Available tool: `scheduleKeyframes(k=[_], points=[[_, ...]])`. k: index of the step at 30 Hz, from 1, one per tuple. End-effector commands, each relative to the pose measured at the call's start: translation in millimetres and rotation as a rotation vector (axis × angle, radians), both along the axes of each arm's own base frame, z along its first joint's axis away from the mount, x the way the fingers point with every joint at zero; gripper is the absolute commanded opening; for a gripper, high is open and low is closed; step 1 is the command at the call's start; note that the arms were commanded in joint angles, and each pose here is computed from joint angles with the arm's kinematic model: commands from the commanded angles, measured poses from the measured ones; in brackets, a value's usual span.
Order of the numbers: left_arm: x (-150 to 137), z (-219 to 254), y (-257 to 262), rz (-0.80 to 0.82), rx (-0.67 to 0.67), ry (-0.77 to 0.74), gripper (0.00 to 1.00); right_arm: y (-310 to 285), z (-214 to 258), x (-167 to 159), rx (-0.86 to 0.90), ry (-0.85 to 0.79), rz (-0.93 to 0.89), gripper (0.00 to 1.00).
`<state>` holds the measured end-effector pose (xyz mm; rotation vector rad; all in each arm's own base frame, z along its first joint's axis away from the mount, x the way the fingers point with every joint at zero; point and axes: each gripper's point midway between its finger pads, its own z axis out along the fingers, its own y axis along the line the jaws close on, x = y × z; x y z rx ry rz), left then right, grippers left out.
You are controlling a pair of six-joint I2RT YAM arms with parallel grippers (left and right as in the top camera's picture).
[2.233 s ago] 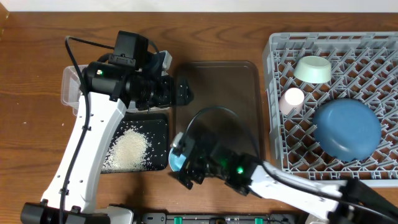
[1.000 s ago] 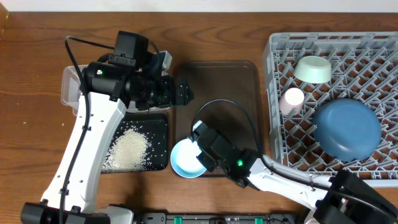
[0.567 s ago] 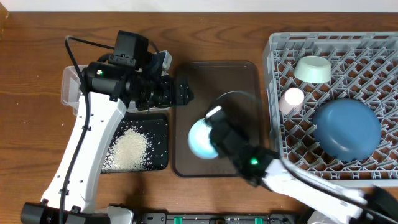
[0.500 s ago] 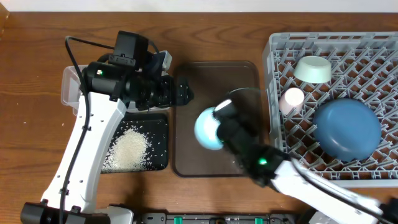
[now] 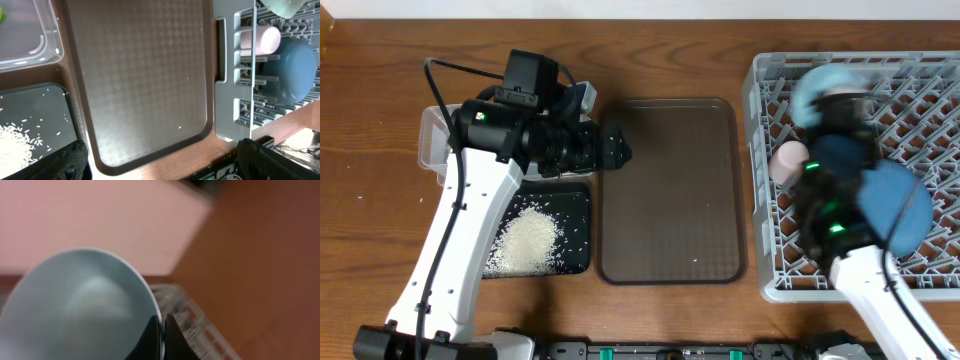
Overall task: Sort waste into correct bins and load items into the dishwasher rack
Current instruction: 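Lift the light-blue bowl and carry it right into the rack, then lower the light-blue bowl into the rack and release it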
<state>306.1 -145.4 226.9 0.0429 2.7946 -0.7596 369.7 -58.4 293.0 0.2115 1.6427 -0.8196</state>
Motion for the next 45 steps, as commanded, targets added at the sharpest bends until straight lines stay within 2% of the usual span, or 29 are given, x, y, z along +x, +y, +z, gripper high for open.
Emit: scheduleKeyframes(k=[1,4,9,12,17,21,30,39,43,45], points=[[0,-3,3,-0.001,0.012,0.001,0.98,-60,14,-8,-0.023,-0.057,-0.165,0.01],[0,-3,3,-0.001,0.012,0.001,0.98,-106,14,-12,-0.063,-0.057,-0.245,0.01],[0,-3,3,-0.001,0.012,0.001,0.98,-174,-25,-15,-0.18,0.143,-0.342,0.01],[0,-3,3,-0.001,0.012,0.001,0.98,-202,-39,-19,-0.216,0.182,-0.411,0.01],[0,-3,3,-0.001,0.012,0.001,0.98,-227,-55,-20,-0.283,0.227,-0.48,0.01],[0,-3,3,-0.001,0.012,0.002,0.98,-236,-77,-12,-0.326,0.334,-0.478,0.01],[0,-3,3,-0.001,0.012,0.002,0.98,-226,-135,11,-0.315,0.466,-0.382,0.01],[0,-3,3,-0.001,0.012,0.001,0.98,-173,-151,45,-0.334,0.508,-0.225,0.01],[0,-3,3,-0.001,0.012,0.001,0.98,-146,-154,58,-0.348,0.513,-0.161,0.1],[0,-3,3,-0.001,0.012,0.001,0.98,-130,-154,65,-0.358,0.506,-0.13,0.2]])
